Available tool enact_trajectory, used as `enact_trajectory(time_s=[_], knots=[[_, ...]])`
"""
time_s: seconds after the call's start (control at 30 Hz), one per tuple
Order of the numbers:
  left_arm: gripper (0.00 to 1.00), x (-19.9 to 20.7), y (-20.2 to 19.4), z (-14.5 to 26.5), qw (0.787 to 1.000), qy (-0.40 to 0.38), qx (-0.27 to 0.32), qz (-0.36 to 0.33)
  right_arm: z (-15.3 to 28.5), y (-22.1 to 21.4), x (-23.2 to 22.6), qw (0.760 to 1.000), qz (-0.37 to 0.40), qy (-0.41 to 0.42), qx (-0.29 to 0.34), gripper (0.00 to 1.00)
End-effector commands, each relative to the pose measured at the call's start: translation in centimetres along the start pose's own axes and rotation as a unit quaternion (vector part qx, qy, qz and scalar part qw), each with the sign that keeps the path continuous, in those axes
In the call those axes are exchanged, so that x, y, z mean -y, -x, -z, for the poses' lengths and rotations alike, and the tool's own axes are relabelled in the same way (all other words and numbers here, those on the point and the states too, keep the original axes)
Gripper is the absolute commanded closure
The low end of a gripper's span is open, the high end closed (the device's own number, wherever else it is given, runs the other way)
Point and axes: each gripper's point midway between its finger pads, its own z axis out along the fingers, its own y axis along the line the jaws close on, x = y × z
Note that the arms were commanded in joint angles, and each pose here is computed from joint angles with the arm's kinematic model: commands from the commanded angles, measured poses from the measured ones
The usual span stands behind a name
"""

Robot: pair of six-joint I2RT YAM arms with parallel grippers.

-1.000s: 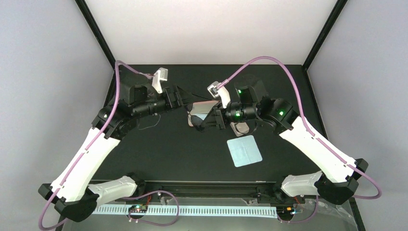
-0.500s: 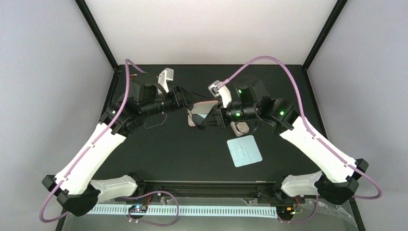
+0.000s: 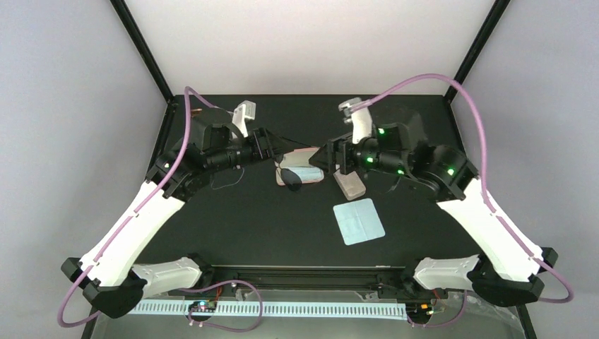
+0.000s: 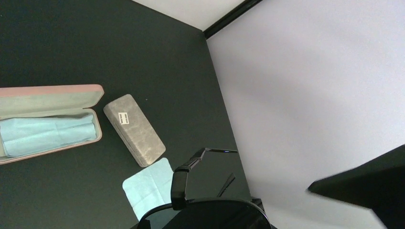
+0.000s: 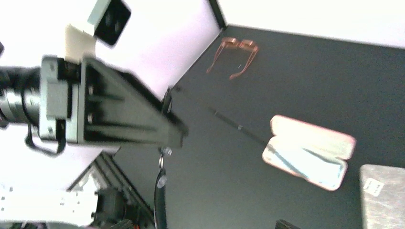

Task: Organize the sunglasses
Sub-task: Fold the sunglasses at the center of the board.

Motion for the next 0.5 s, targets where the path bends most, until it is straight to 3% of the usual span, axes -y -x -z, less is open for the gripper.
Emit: enact_trajectory(time_s=[0.0,0.17,0.33,0.47], knots=[[0.53,1.6,-0.9,0.8,0.998,-0.042,-0.013,-0.036,2.8,2.7,3.1,0.993,-0.045,-0.086,0.068,0.21],[0.53,3.1,-2.3,1.1,0.994,-0.074,-0.037,-0.067,0.7,3.1,6.0,0.986,-0.078,-0.144,0.036,0.33],[0.53,3.9,-3.3,1.3,0.991,-0.099,-0.050,-0.079,-2.4,2.5,6.6,0.987,-0.077,-0.144,-0.013,0.50],[0.52,4.3,-3.5,1.4,0.989,-0.112,-0.052,-0.084,-3.5,2.2,6.7,0.987,-0.072,-0.140,-0.023,0.50]])
